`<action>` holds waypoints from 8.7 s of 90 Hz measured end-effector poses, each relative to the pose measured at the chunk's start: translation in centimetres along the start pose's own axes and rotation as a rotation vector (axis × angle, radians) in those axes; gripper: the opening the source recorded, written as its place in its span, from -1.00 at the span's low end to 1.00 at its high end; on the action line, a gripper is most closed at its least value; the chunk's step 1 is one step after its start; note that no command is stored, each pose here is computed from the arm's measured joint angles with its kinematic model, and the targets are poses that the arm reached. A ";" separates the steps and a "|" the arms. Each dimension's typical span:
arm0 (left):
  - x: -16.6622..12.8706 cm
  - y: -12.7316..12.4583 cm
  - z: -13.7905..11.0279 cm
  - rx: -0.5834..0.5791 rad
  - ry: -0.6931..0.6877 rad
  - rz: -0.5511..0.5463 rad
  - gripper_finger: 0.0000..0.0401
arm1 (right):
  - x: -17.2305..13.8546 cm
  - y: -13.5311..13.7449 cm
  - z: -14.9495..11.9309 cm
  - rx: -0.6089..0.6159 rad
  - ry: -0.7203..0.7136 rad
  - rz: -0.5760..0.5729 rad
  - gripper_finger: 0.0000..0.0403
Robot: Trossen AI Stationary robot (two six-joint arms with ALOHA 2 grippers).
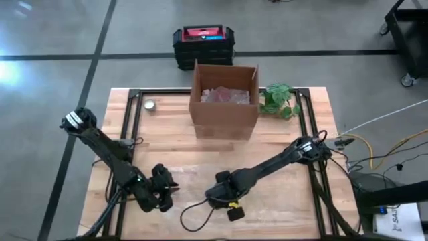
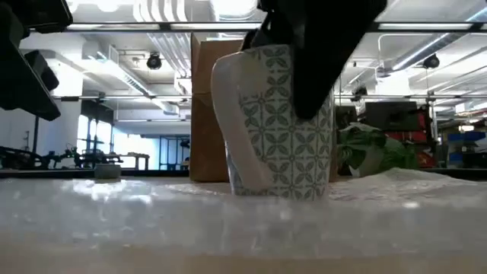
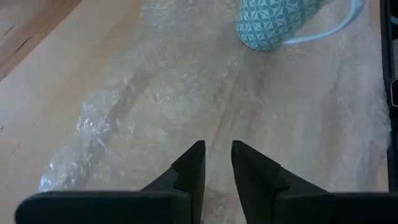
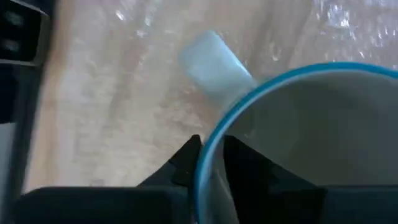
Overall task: Wrap mug
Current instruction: Wrap the white mug with the transparent bubble wrap
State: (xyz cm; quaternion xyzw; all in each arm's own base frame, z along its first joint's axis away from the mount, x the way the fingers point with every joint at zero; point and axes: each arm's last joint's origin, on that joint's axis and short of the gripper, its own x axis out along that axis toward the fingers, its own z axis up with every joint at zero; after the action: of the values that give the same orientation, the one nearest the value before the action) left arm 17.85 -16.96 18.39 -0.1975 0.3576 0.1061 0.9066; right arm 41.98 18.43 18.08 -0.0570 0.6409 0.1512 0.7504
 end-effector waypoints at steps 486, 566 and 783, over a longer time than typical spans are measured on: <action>6.4 -4.8 15.0 0.416 -0.108 0.246 -0.70 | -0.9 0.6 -4.4 0.007 -0.332 -0.186 -1.00; 11.1 -3.6 11.6 0.298 -0.119 -0.141 -0.71 | -7.2 0.6 -4.4 -0.017 -0.419 -0.180 -1.00; 10.8 -3.3 11.6 0.291 -0.153 -0.098 -0.70 | -1.4 -0.4 -2.8 0.037 -0.199 -0.170 -1.00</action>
State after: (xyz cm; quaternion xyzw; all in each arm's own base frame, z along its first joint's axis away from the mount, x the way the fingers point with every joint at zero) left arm 33.81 -14.37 19.57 -0.0725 0.2889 0.0235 0.9543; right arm 39.24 17.03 18.87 -0.0820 0.5589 0.0800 0.8213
